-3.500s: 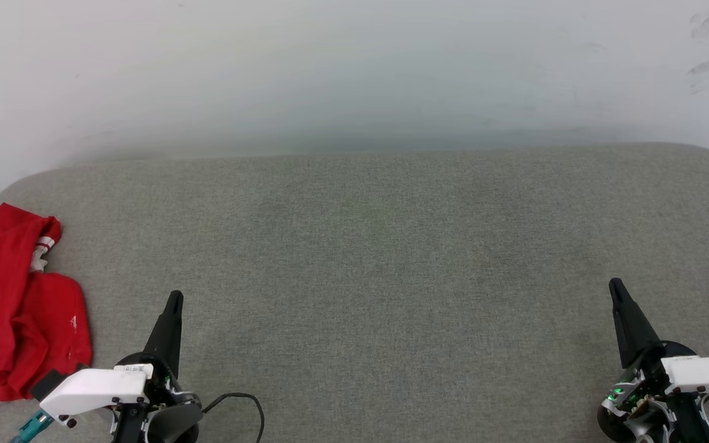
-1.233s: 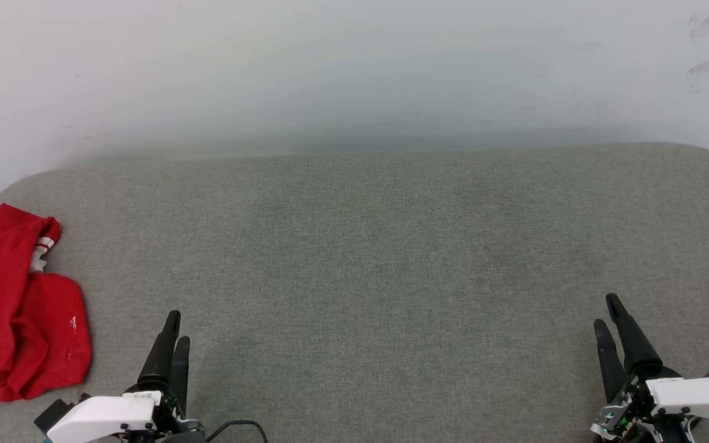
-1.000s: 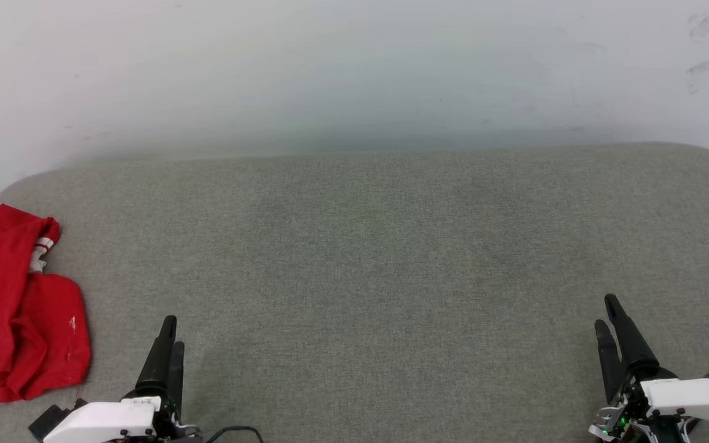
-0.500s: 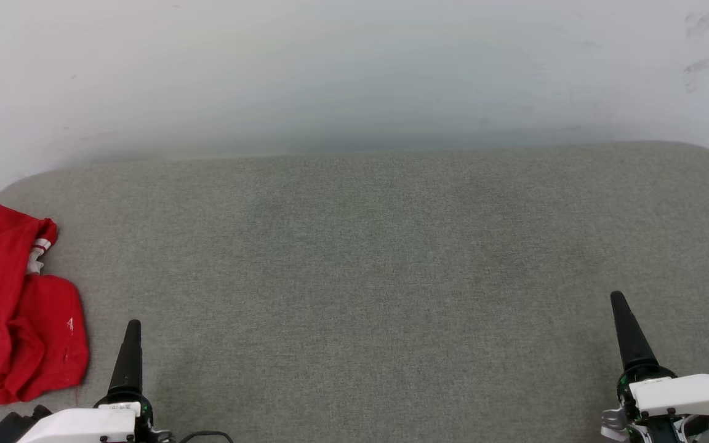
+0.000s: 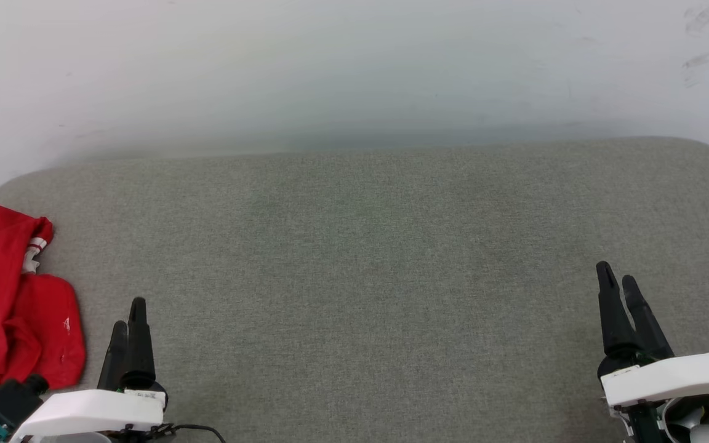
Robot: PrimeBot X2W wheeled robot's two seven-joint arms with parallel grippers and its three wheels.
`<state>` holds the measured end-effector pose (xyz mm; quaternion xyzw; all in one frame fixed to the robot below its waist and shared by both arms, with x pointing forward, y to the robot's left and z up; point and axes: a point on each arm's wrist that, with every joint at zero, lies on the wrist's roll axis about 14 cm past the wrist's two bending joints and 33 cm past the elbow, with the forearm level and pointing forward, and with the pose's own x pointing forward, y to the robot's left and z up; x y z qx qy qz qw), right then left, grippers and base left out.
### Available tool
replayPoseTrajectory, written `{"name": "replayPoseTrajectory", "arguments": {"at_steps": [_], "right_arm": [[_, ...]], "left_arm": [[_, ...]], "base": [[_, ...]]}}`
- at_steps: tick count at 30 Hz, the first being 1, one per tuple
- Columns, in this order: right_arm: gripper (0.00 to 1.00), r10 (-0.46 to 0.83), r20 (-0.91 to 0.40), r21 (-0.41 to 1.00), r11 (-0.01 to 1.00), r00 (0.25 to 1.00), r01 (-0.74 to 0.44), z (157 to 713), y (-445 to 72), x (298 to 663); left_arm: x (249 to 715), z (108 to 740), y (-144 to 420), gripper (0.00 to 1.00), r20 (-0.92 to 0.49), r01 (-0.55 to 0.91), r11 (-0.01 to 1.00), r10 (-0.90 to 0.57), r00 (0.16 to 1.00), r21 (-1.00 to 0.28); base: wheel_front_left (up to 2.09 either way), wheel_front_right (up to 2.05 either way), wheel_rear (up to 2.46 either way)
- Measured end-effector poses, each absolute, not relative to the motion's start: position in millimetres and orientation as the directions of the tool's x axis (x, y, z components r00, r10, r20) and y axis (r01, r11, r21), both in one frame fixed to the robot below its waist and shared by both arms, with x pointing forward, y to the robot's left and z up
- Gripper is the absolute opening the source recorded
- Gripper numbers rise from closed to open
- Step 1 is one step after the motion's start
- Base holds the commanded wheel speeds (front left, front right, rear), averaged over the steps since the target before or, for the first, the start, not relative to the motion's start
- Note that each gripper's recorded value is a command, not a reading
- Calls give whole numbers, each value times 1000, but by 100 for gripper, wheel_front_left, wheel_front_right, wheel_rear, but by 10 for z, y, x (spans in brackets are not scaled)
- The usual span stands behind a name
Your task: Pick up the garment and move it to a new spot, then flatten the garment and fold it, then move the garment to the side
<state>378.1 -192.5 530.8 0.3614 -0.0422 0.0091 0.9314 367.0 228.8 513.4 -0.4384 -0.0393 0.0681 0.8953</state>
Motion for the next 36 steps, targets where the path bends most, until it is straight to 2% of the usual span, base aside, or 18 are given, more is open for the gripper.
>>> {"name": "replayPoseTrajectory", "arguments": {"at_steps": [14,27,36], "right_arm": [[100,27,134,443,893,991,-84,5426,-1822,3767],[100,74,141,260,959,987,-109,5415,-1699,3737],[100,97,147,137,984,984,-118,5418,-1657,3727]], "left_arm": [[3653,5371,1878,100,94,11,835,49,994,-551],[3621,5292,1615,100,70,46,944,-24,997,-326],[3602,5319,1523,100,84,48,978,-31,996,-204]], "base": [[0,0,0],[0,0,0],[0,0,0]]}}
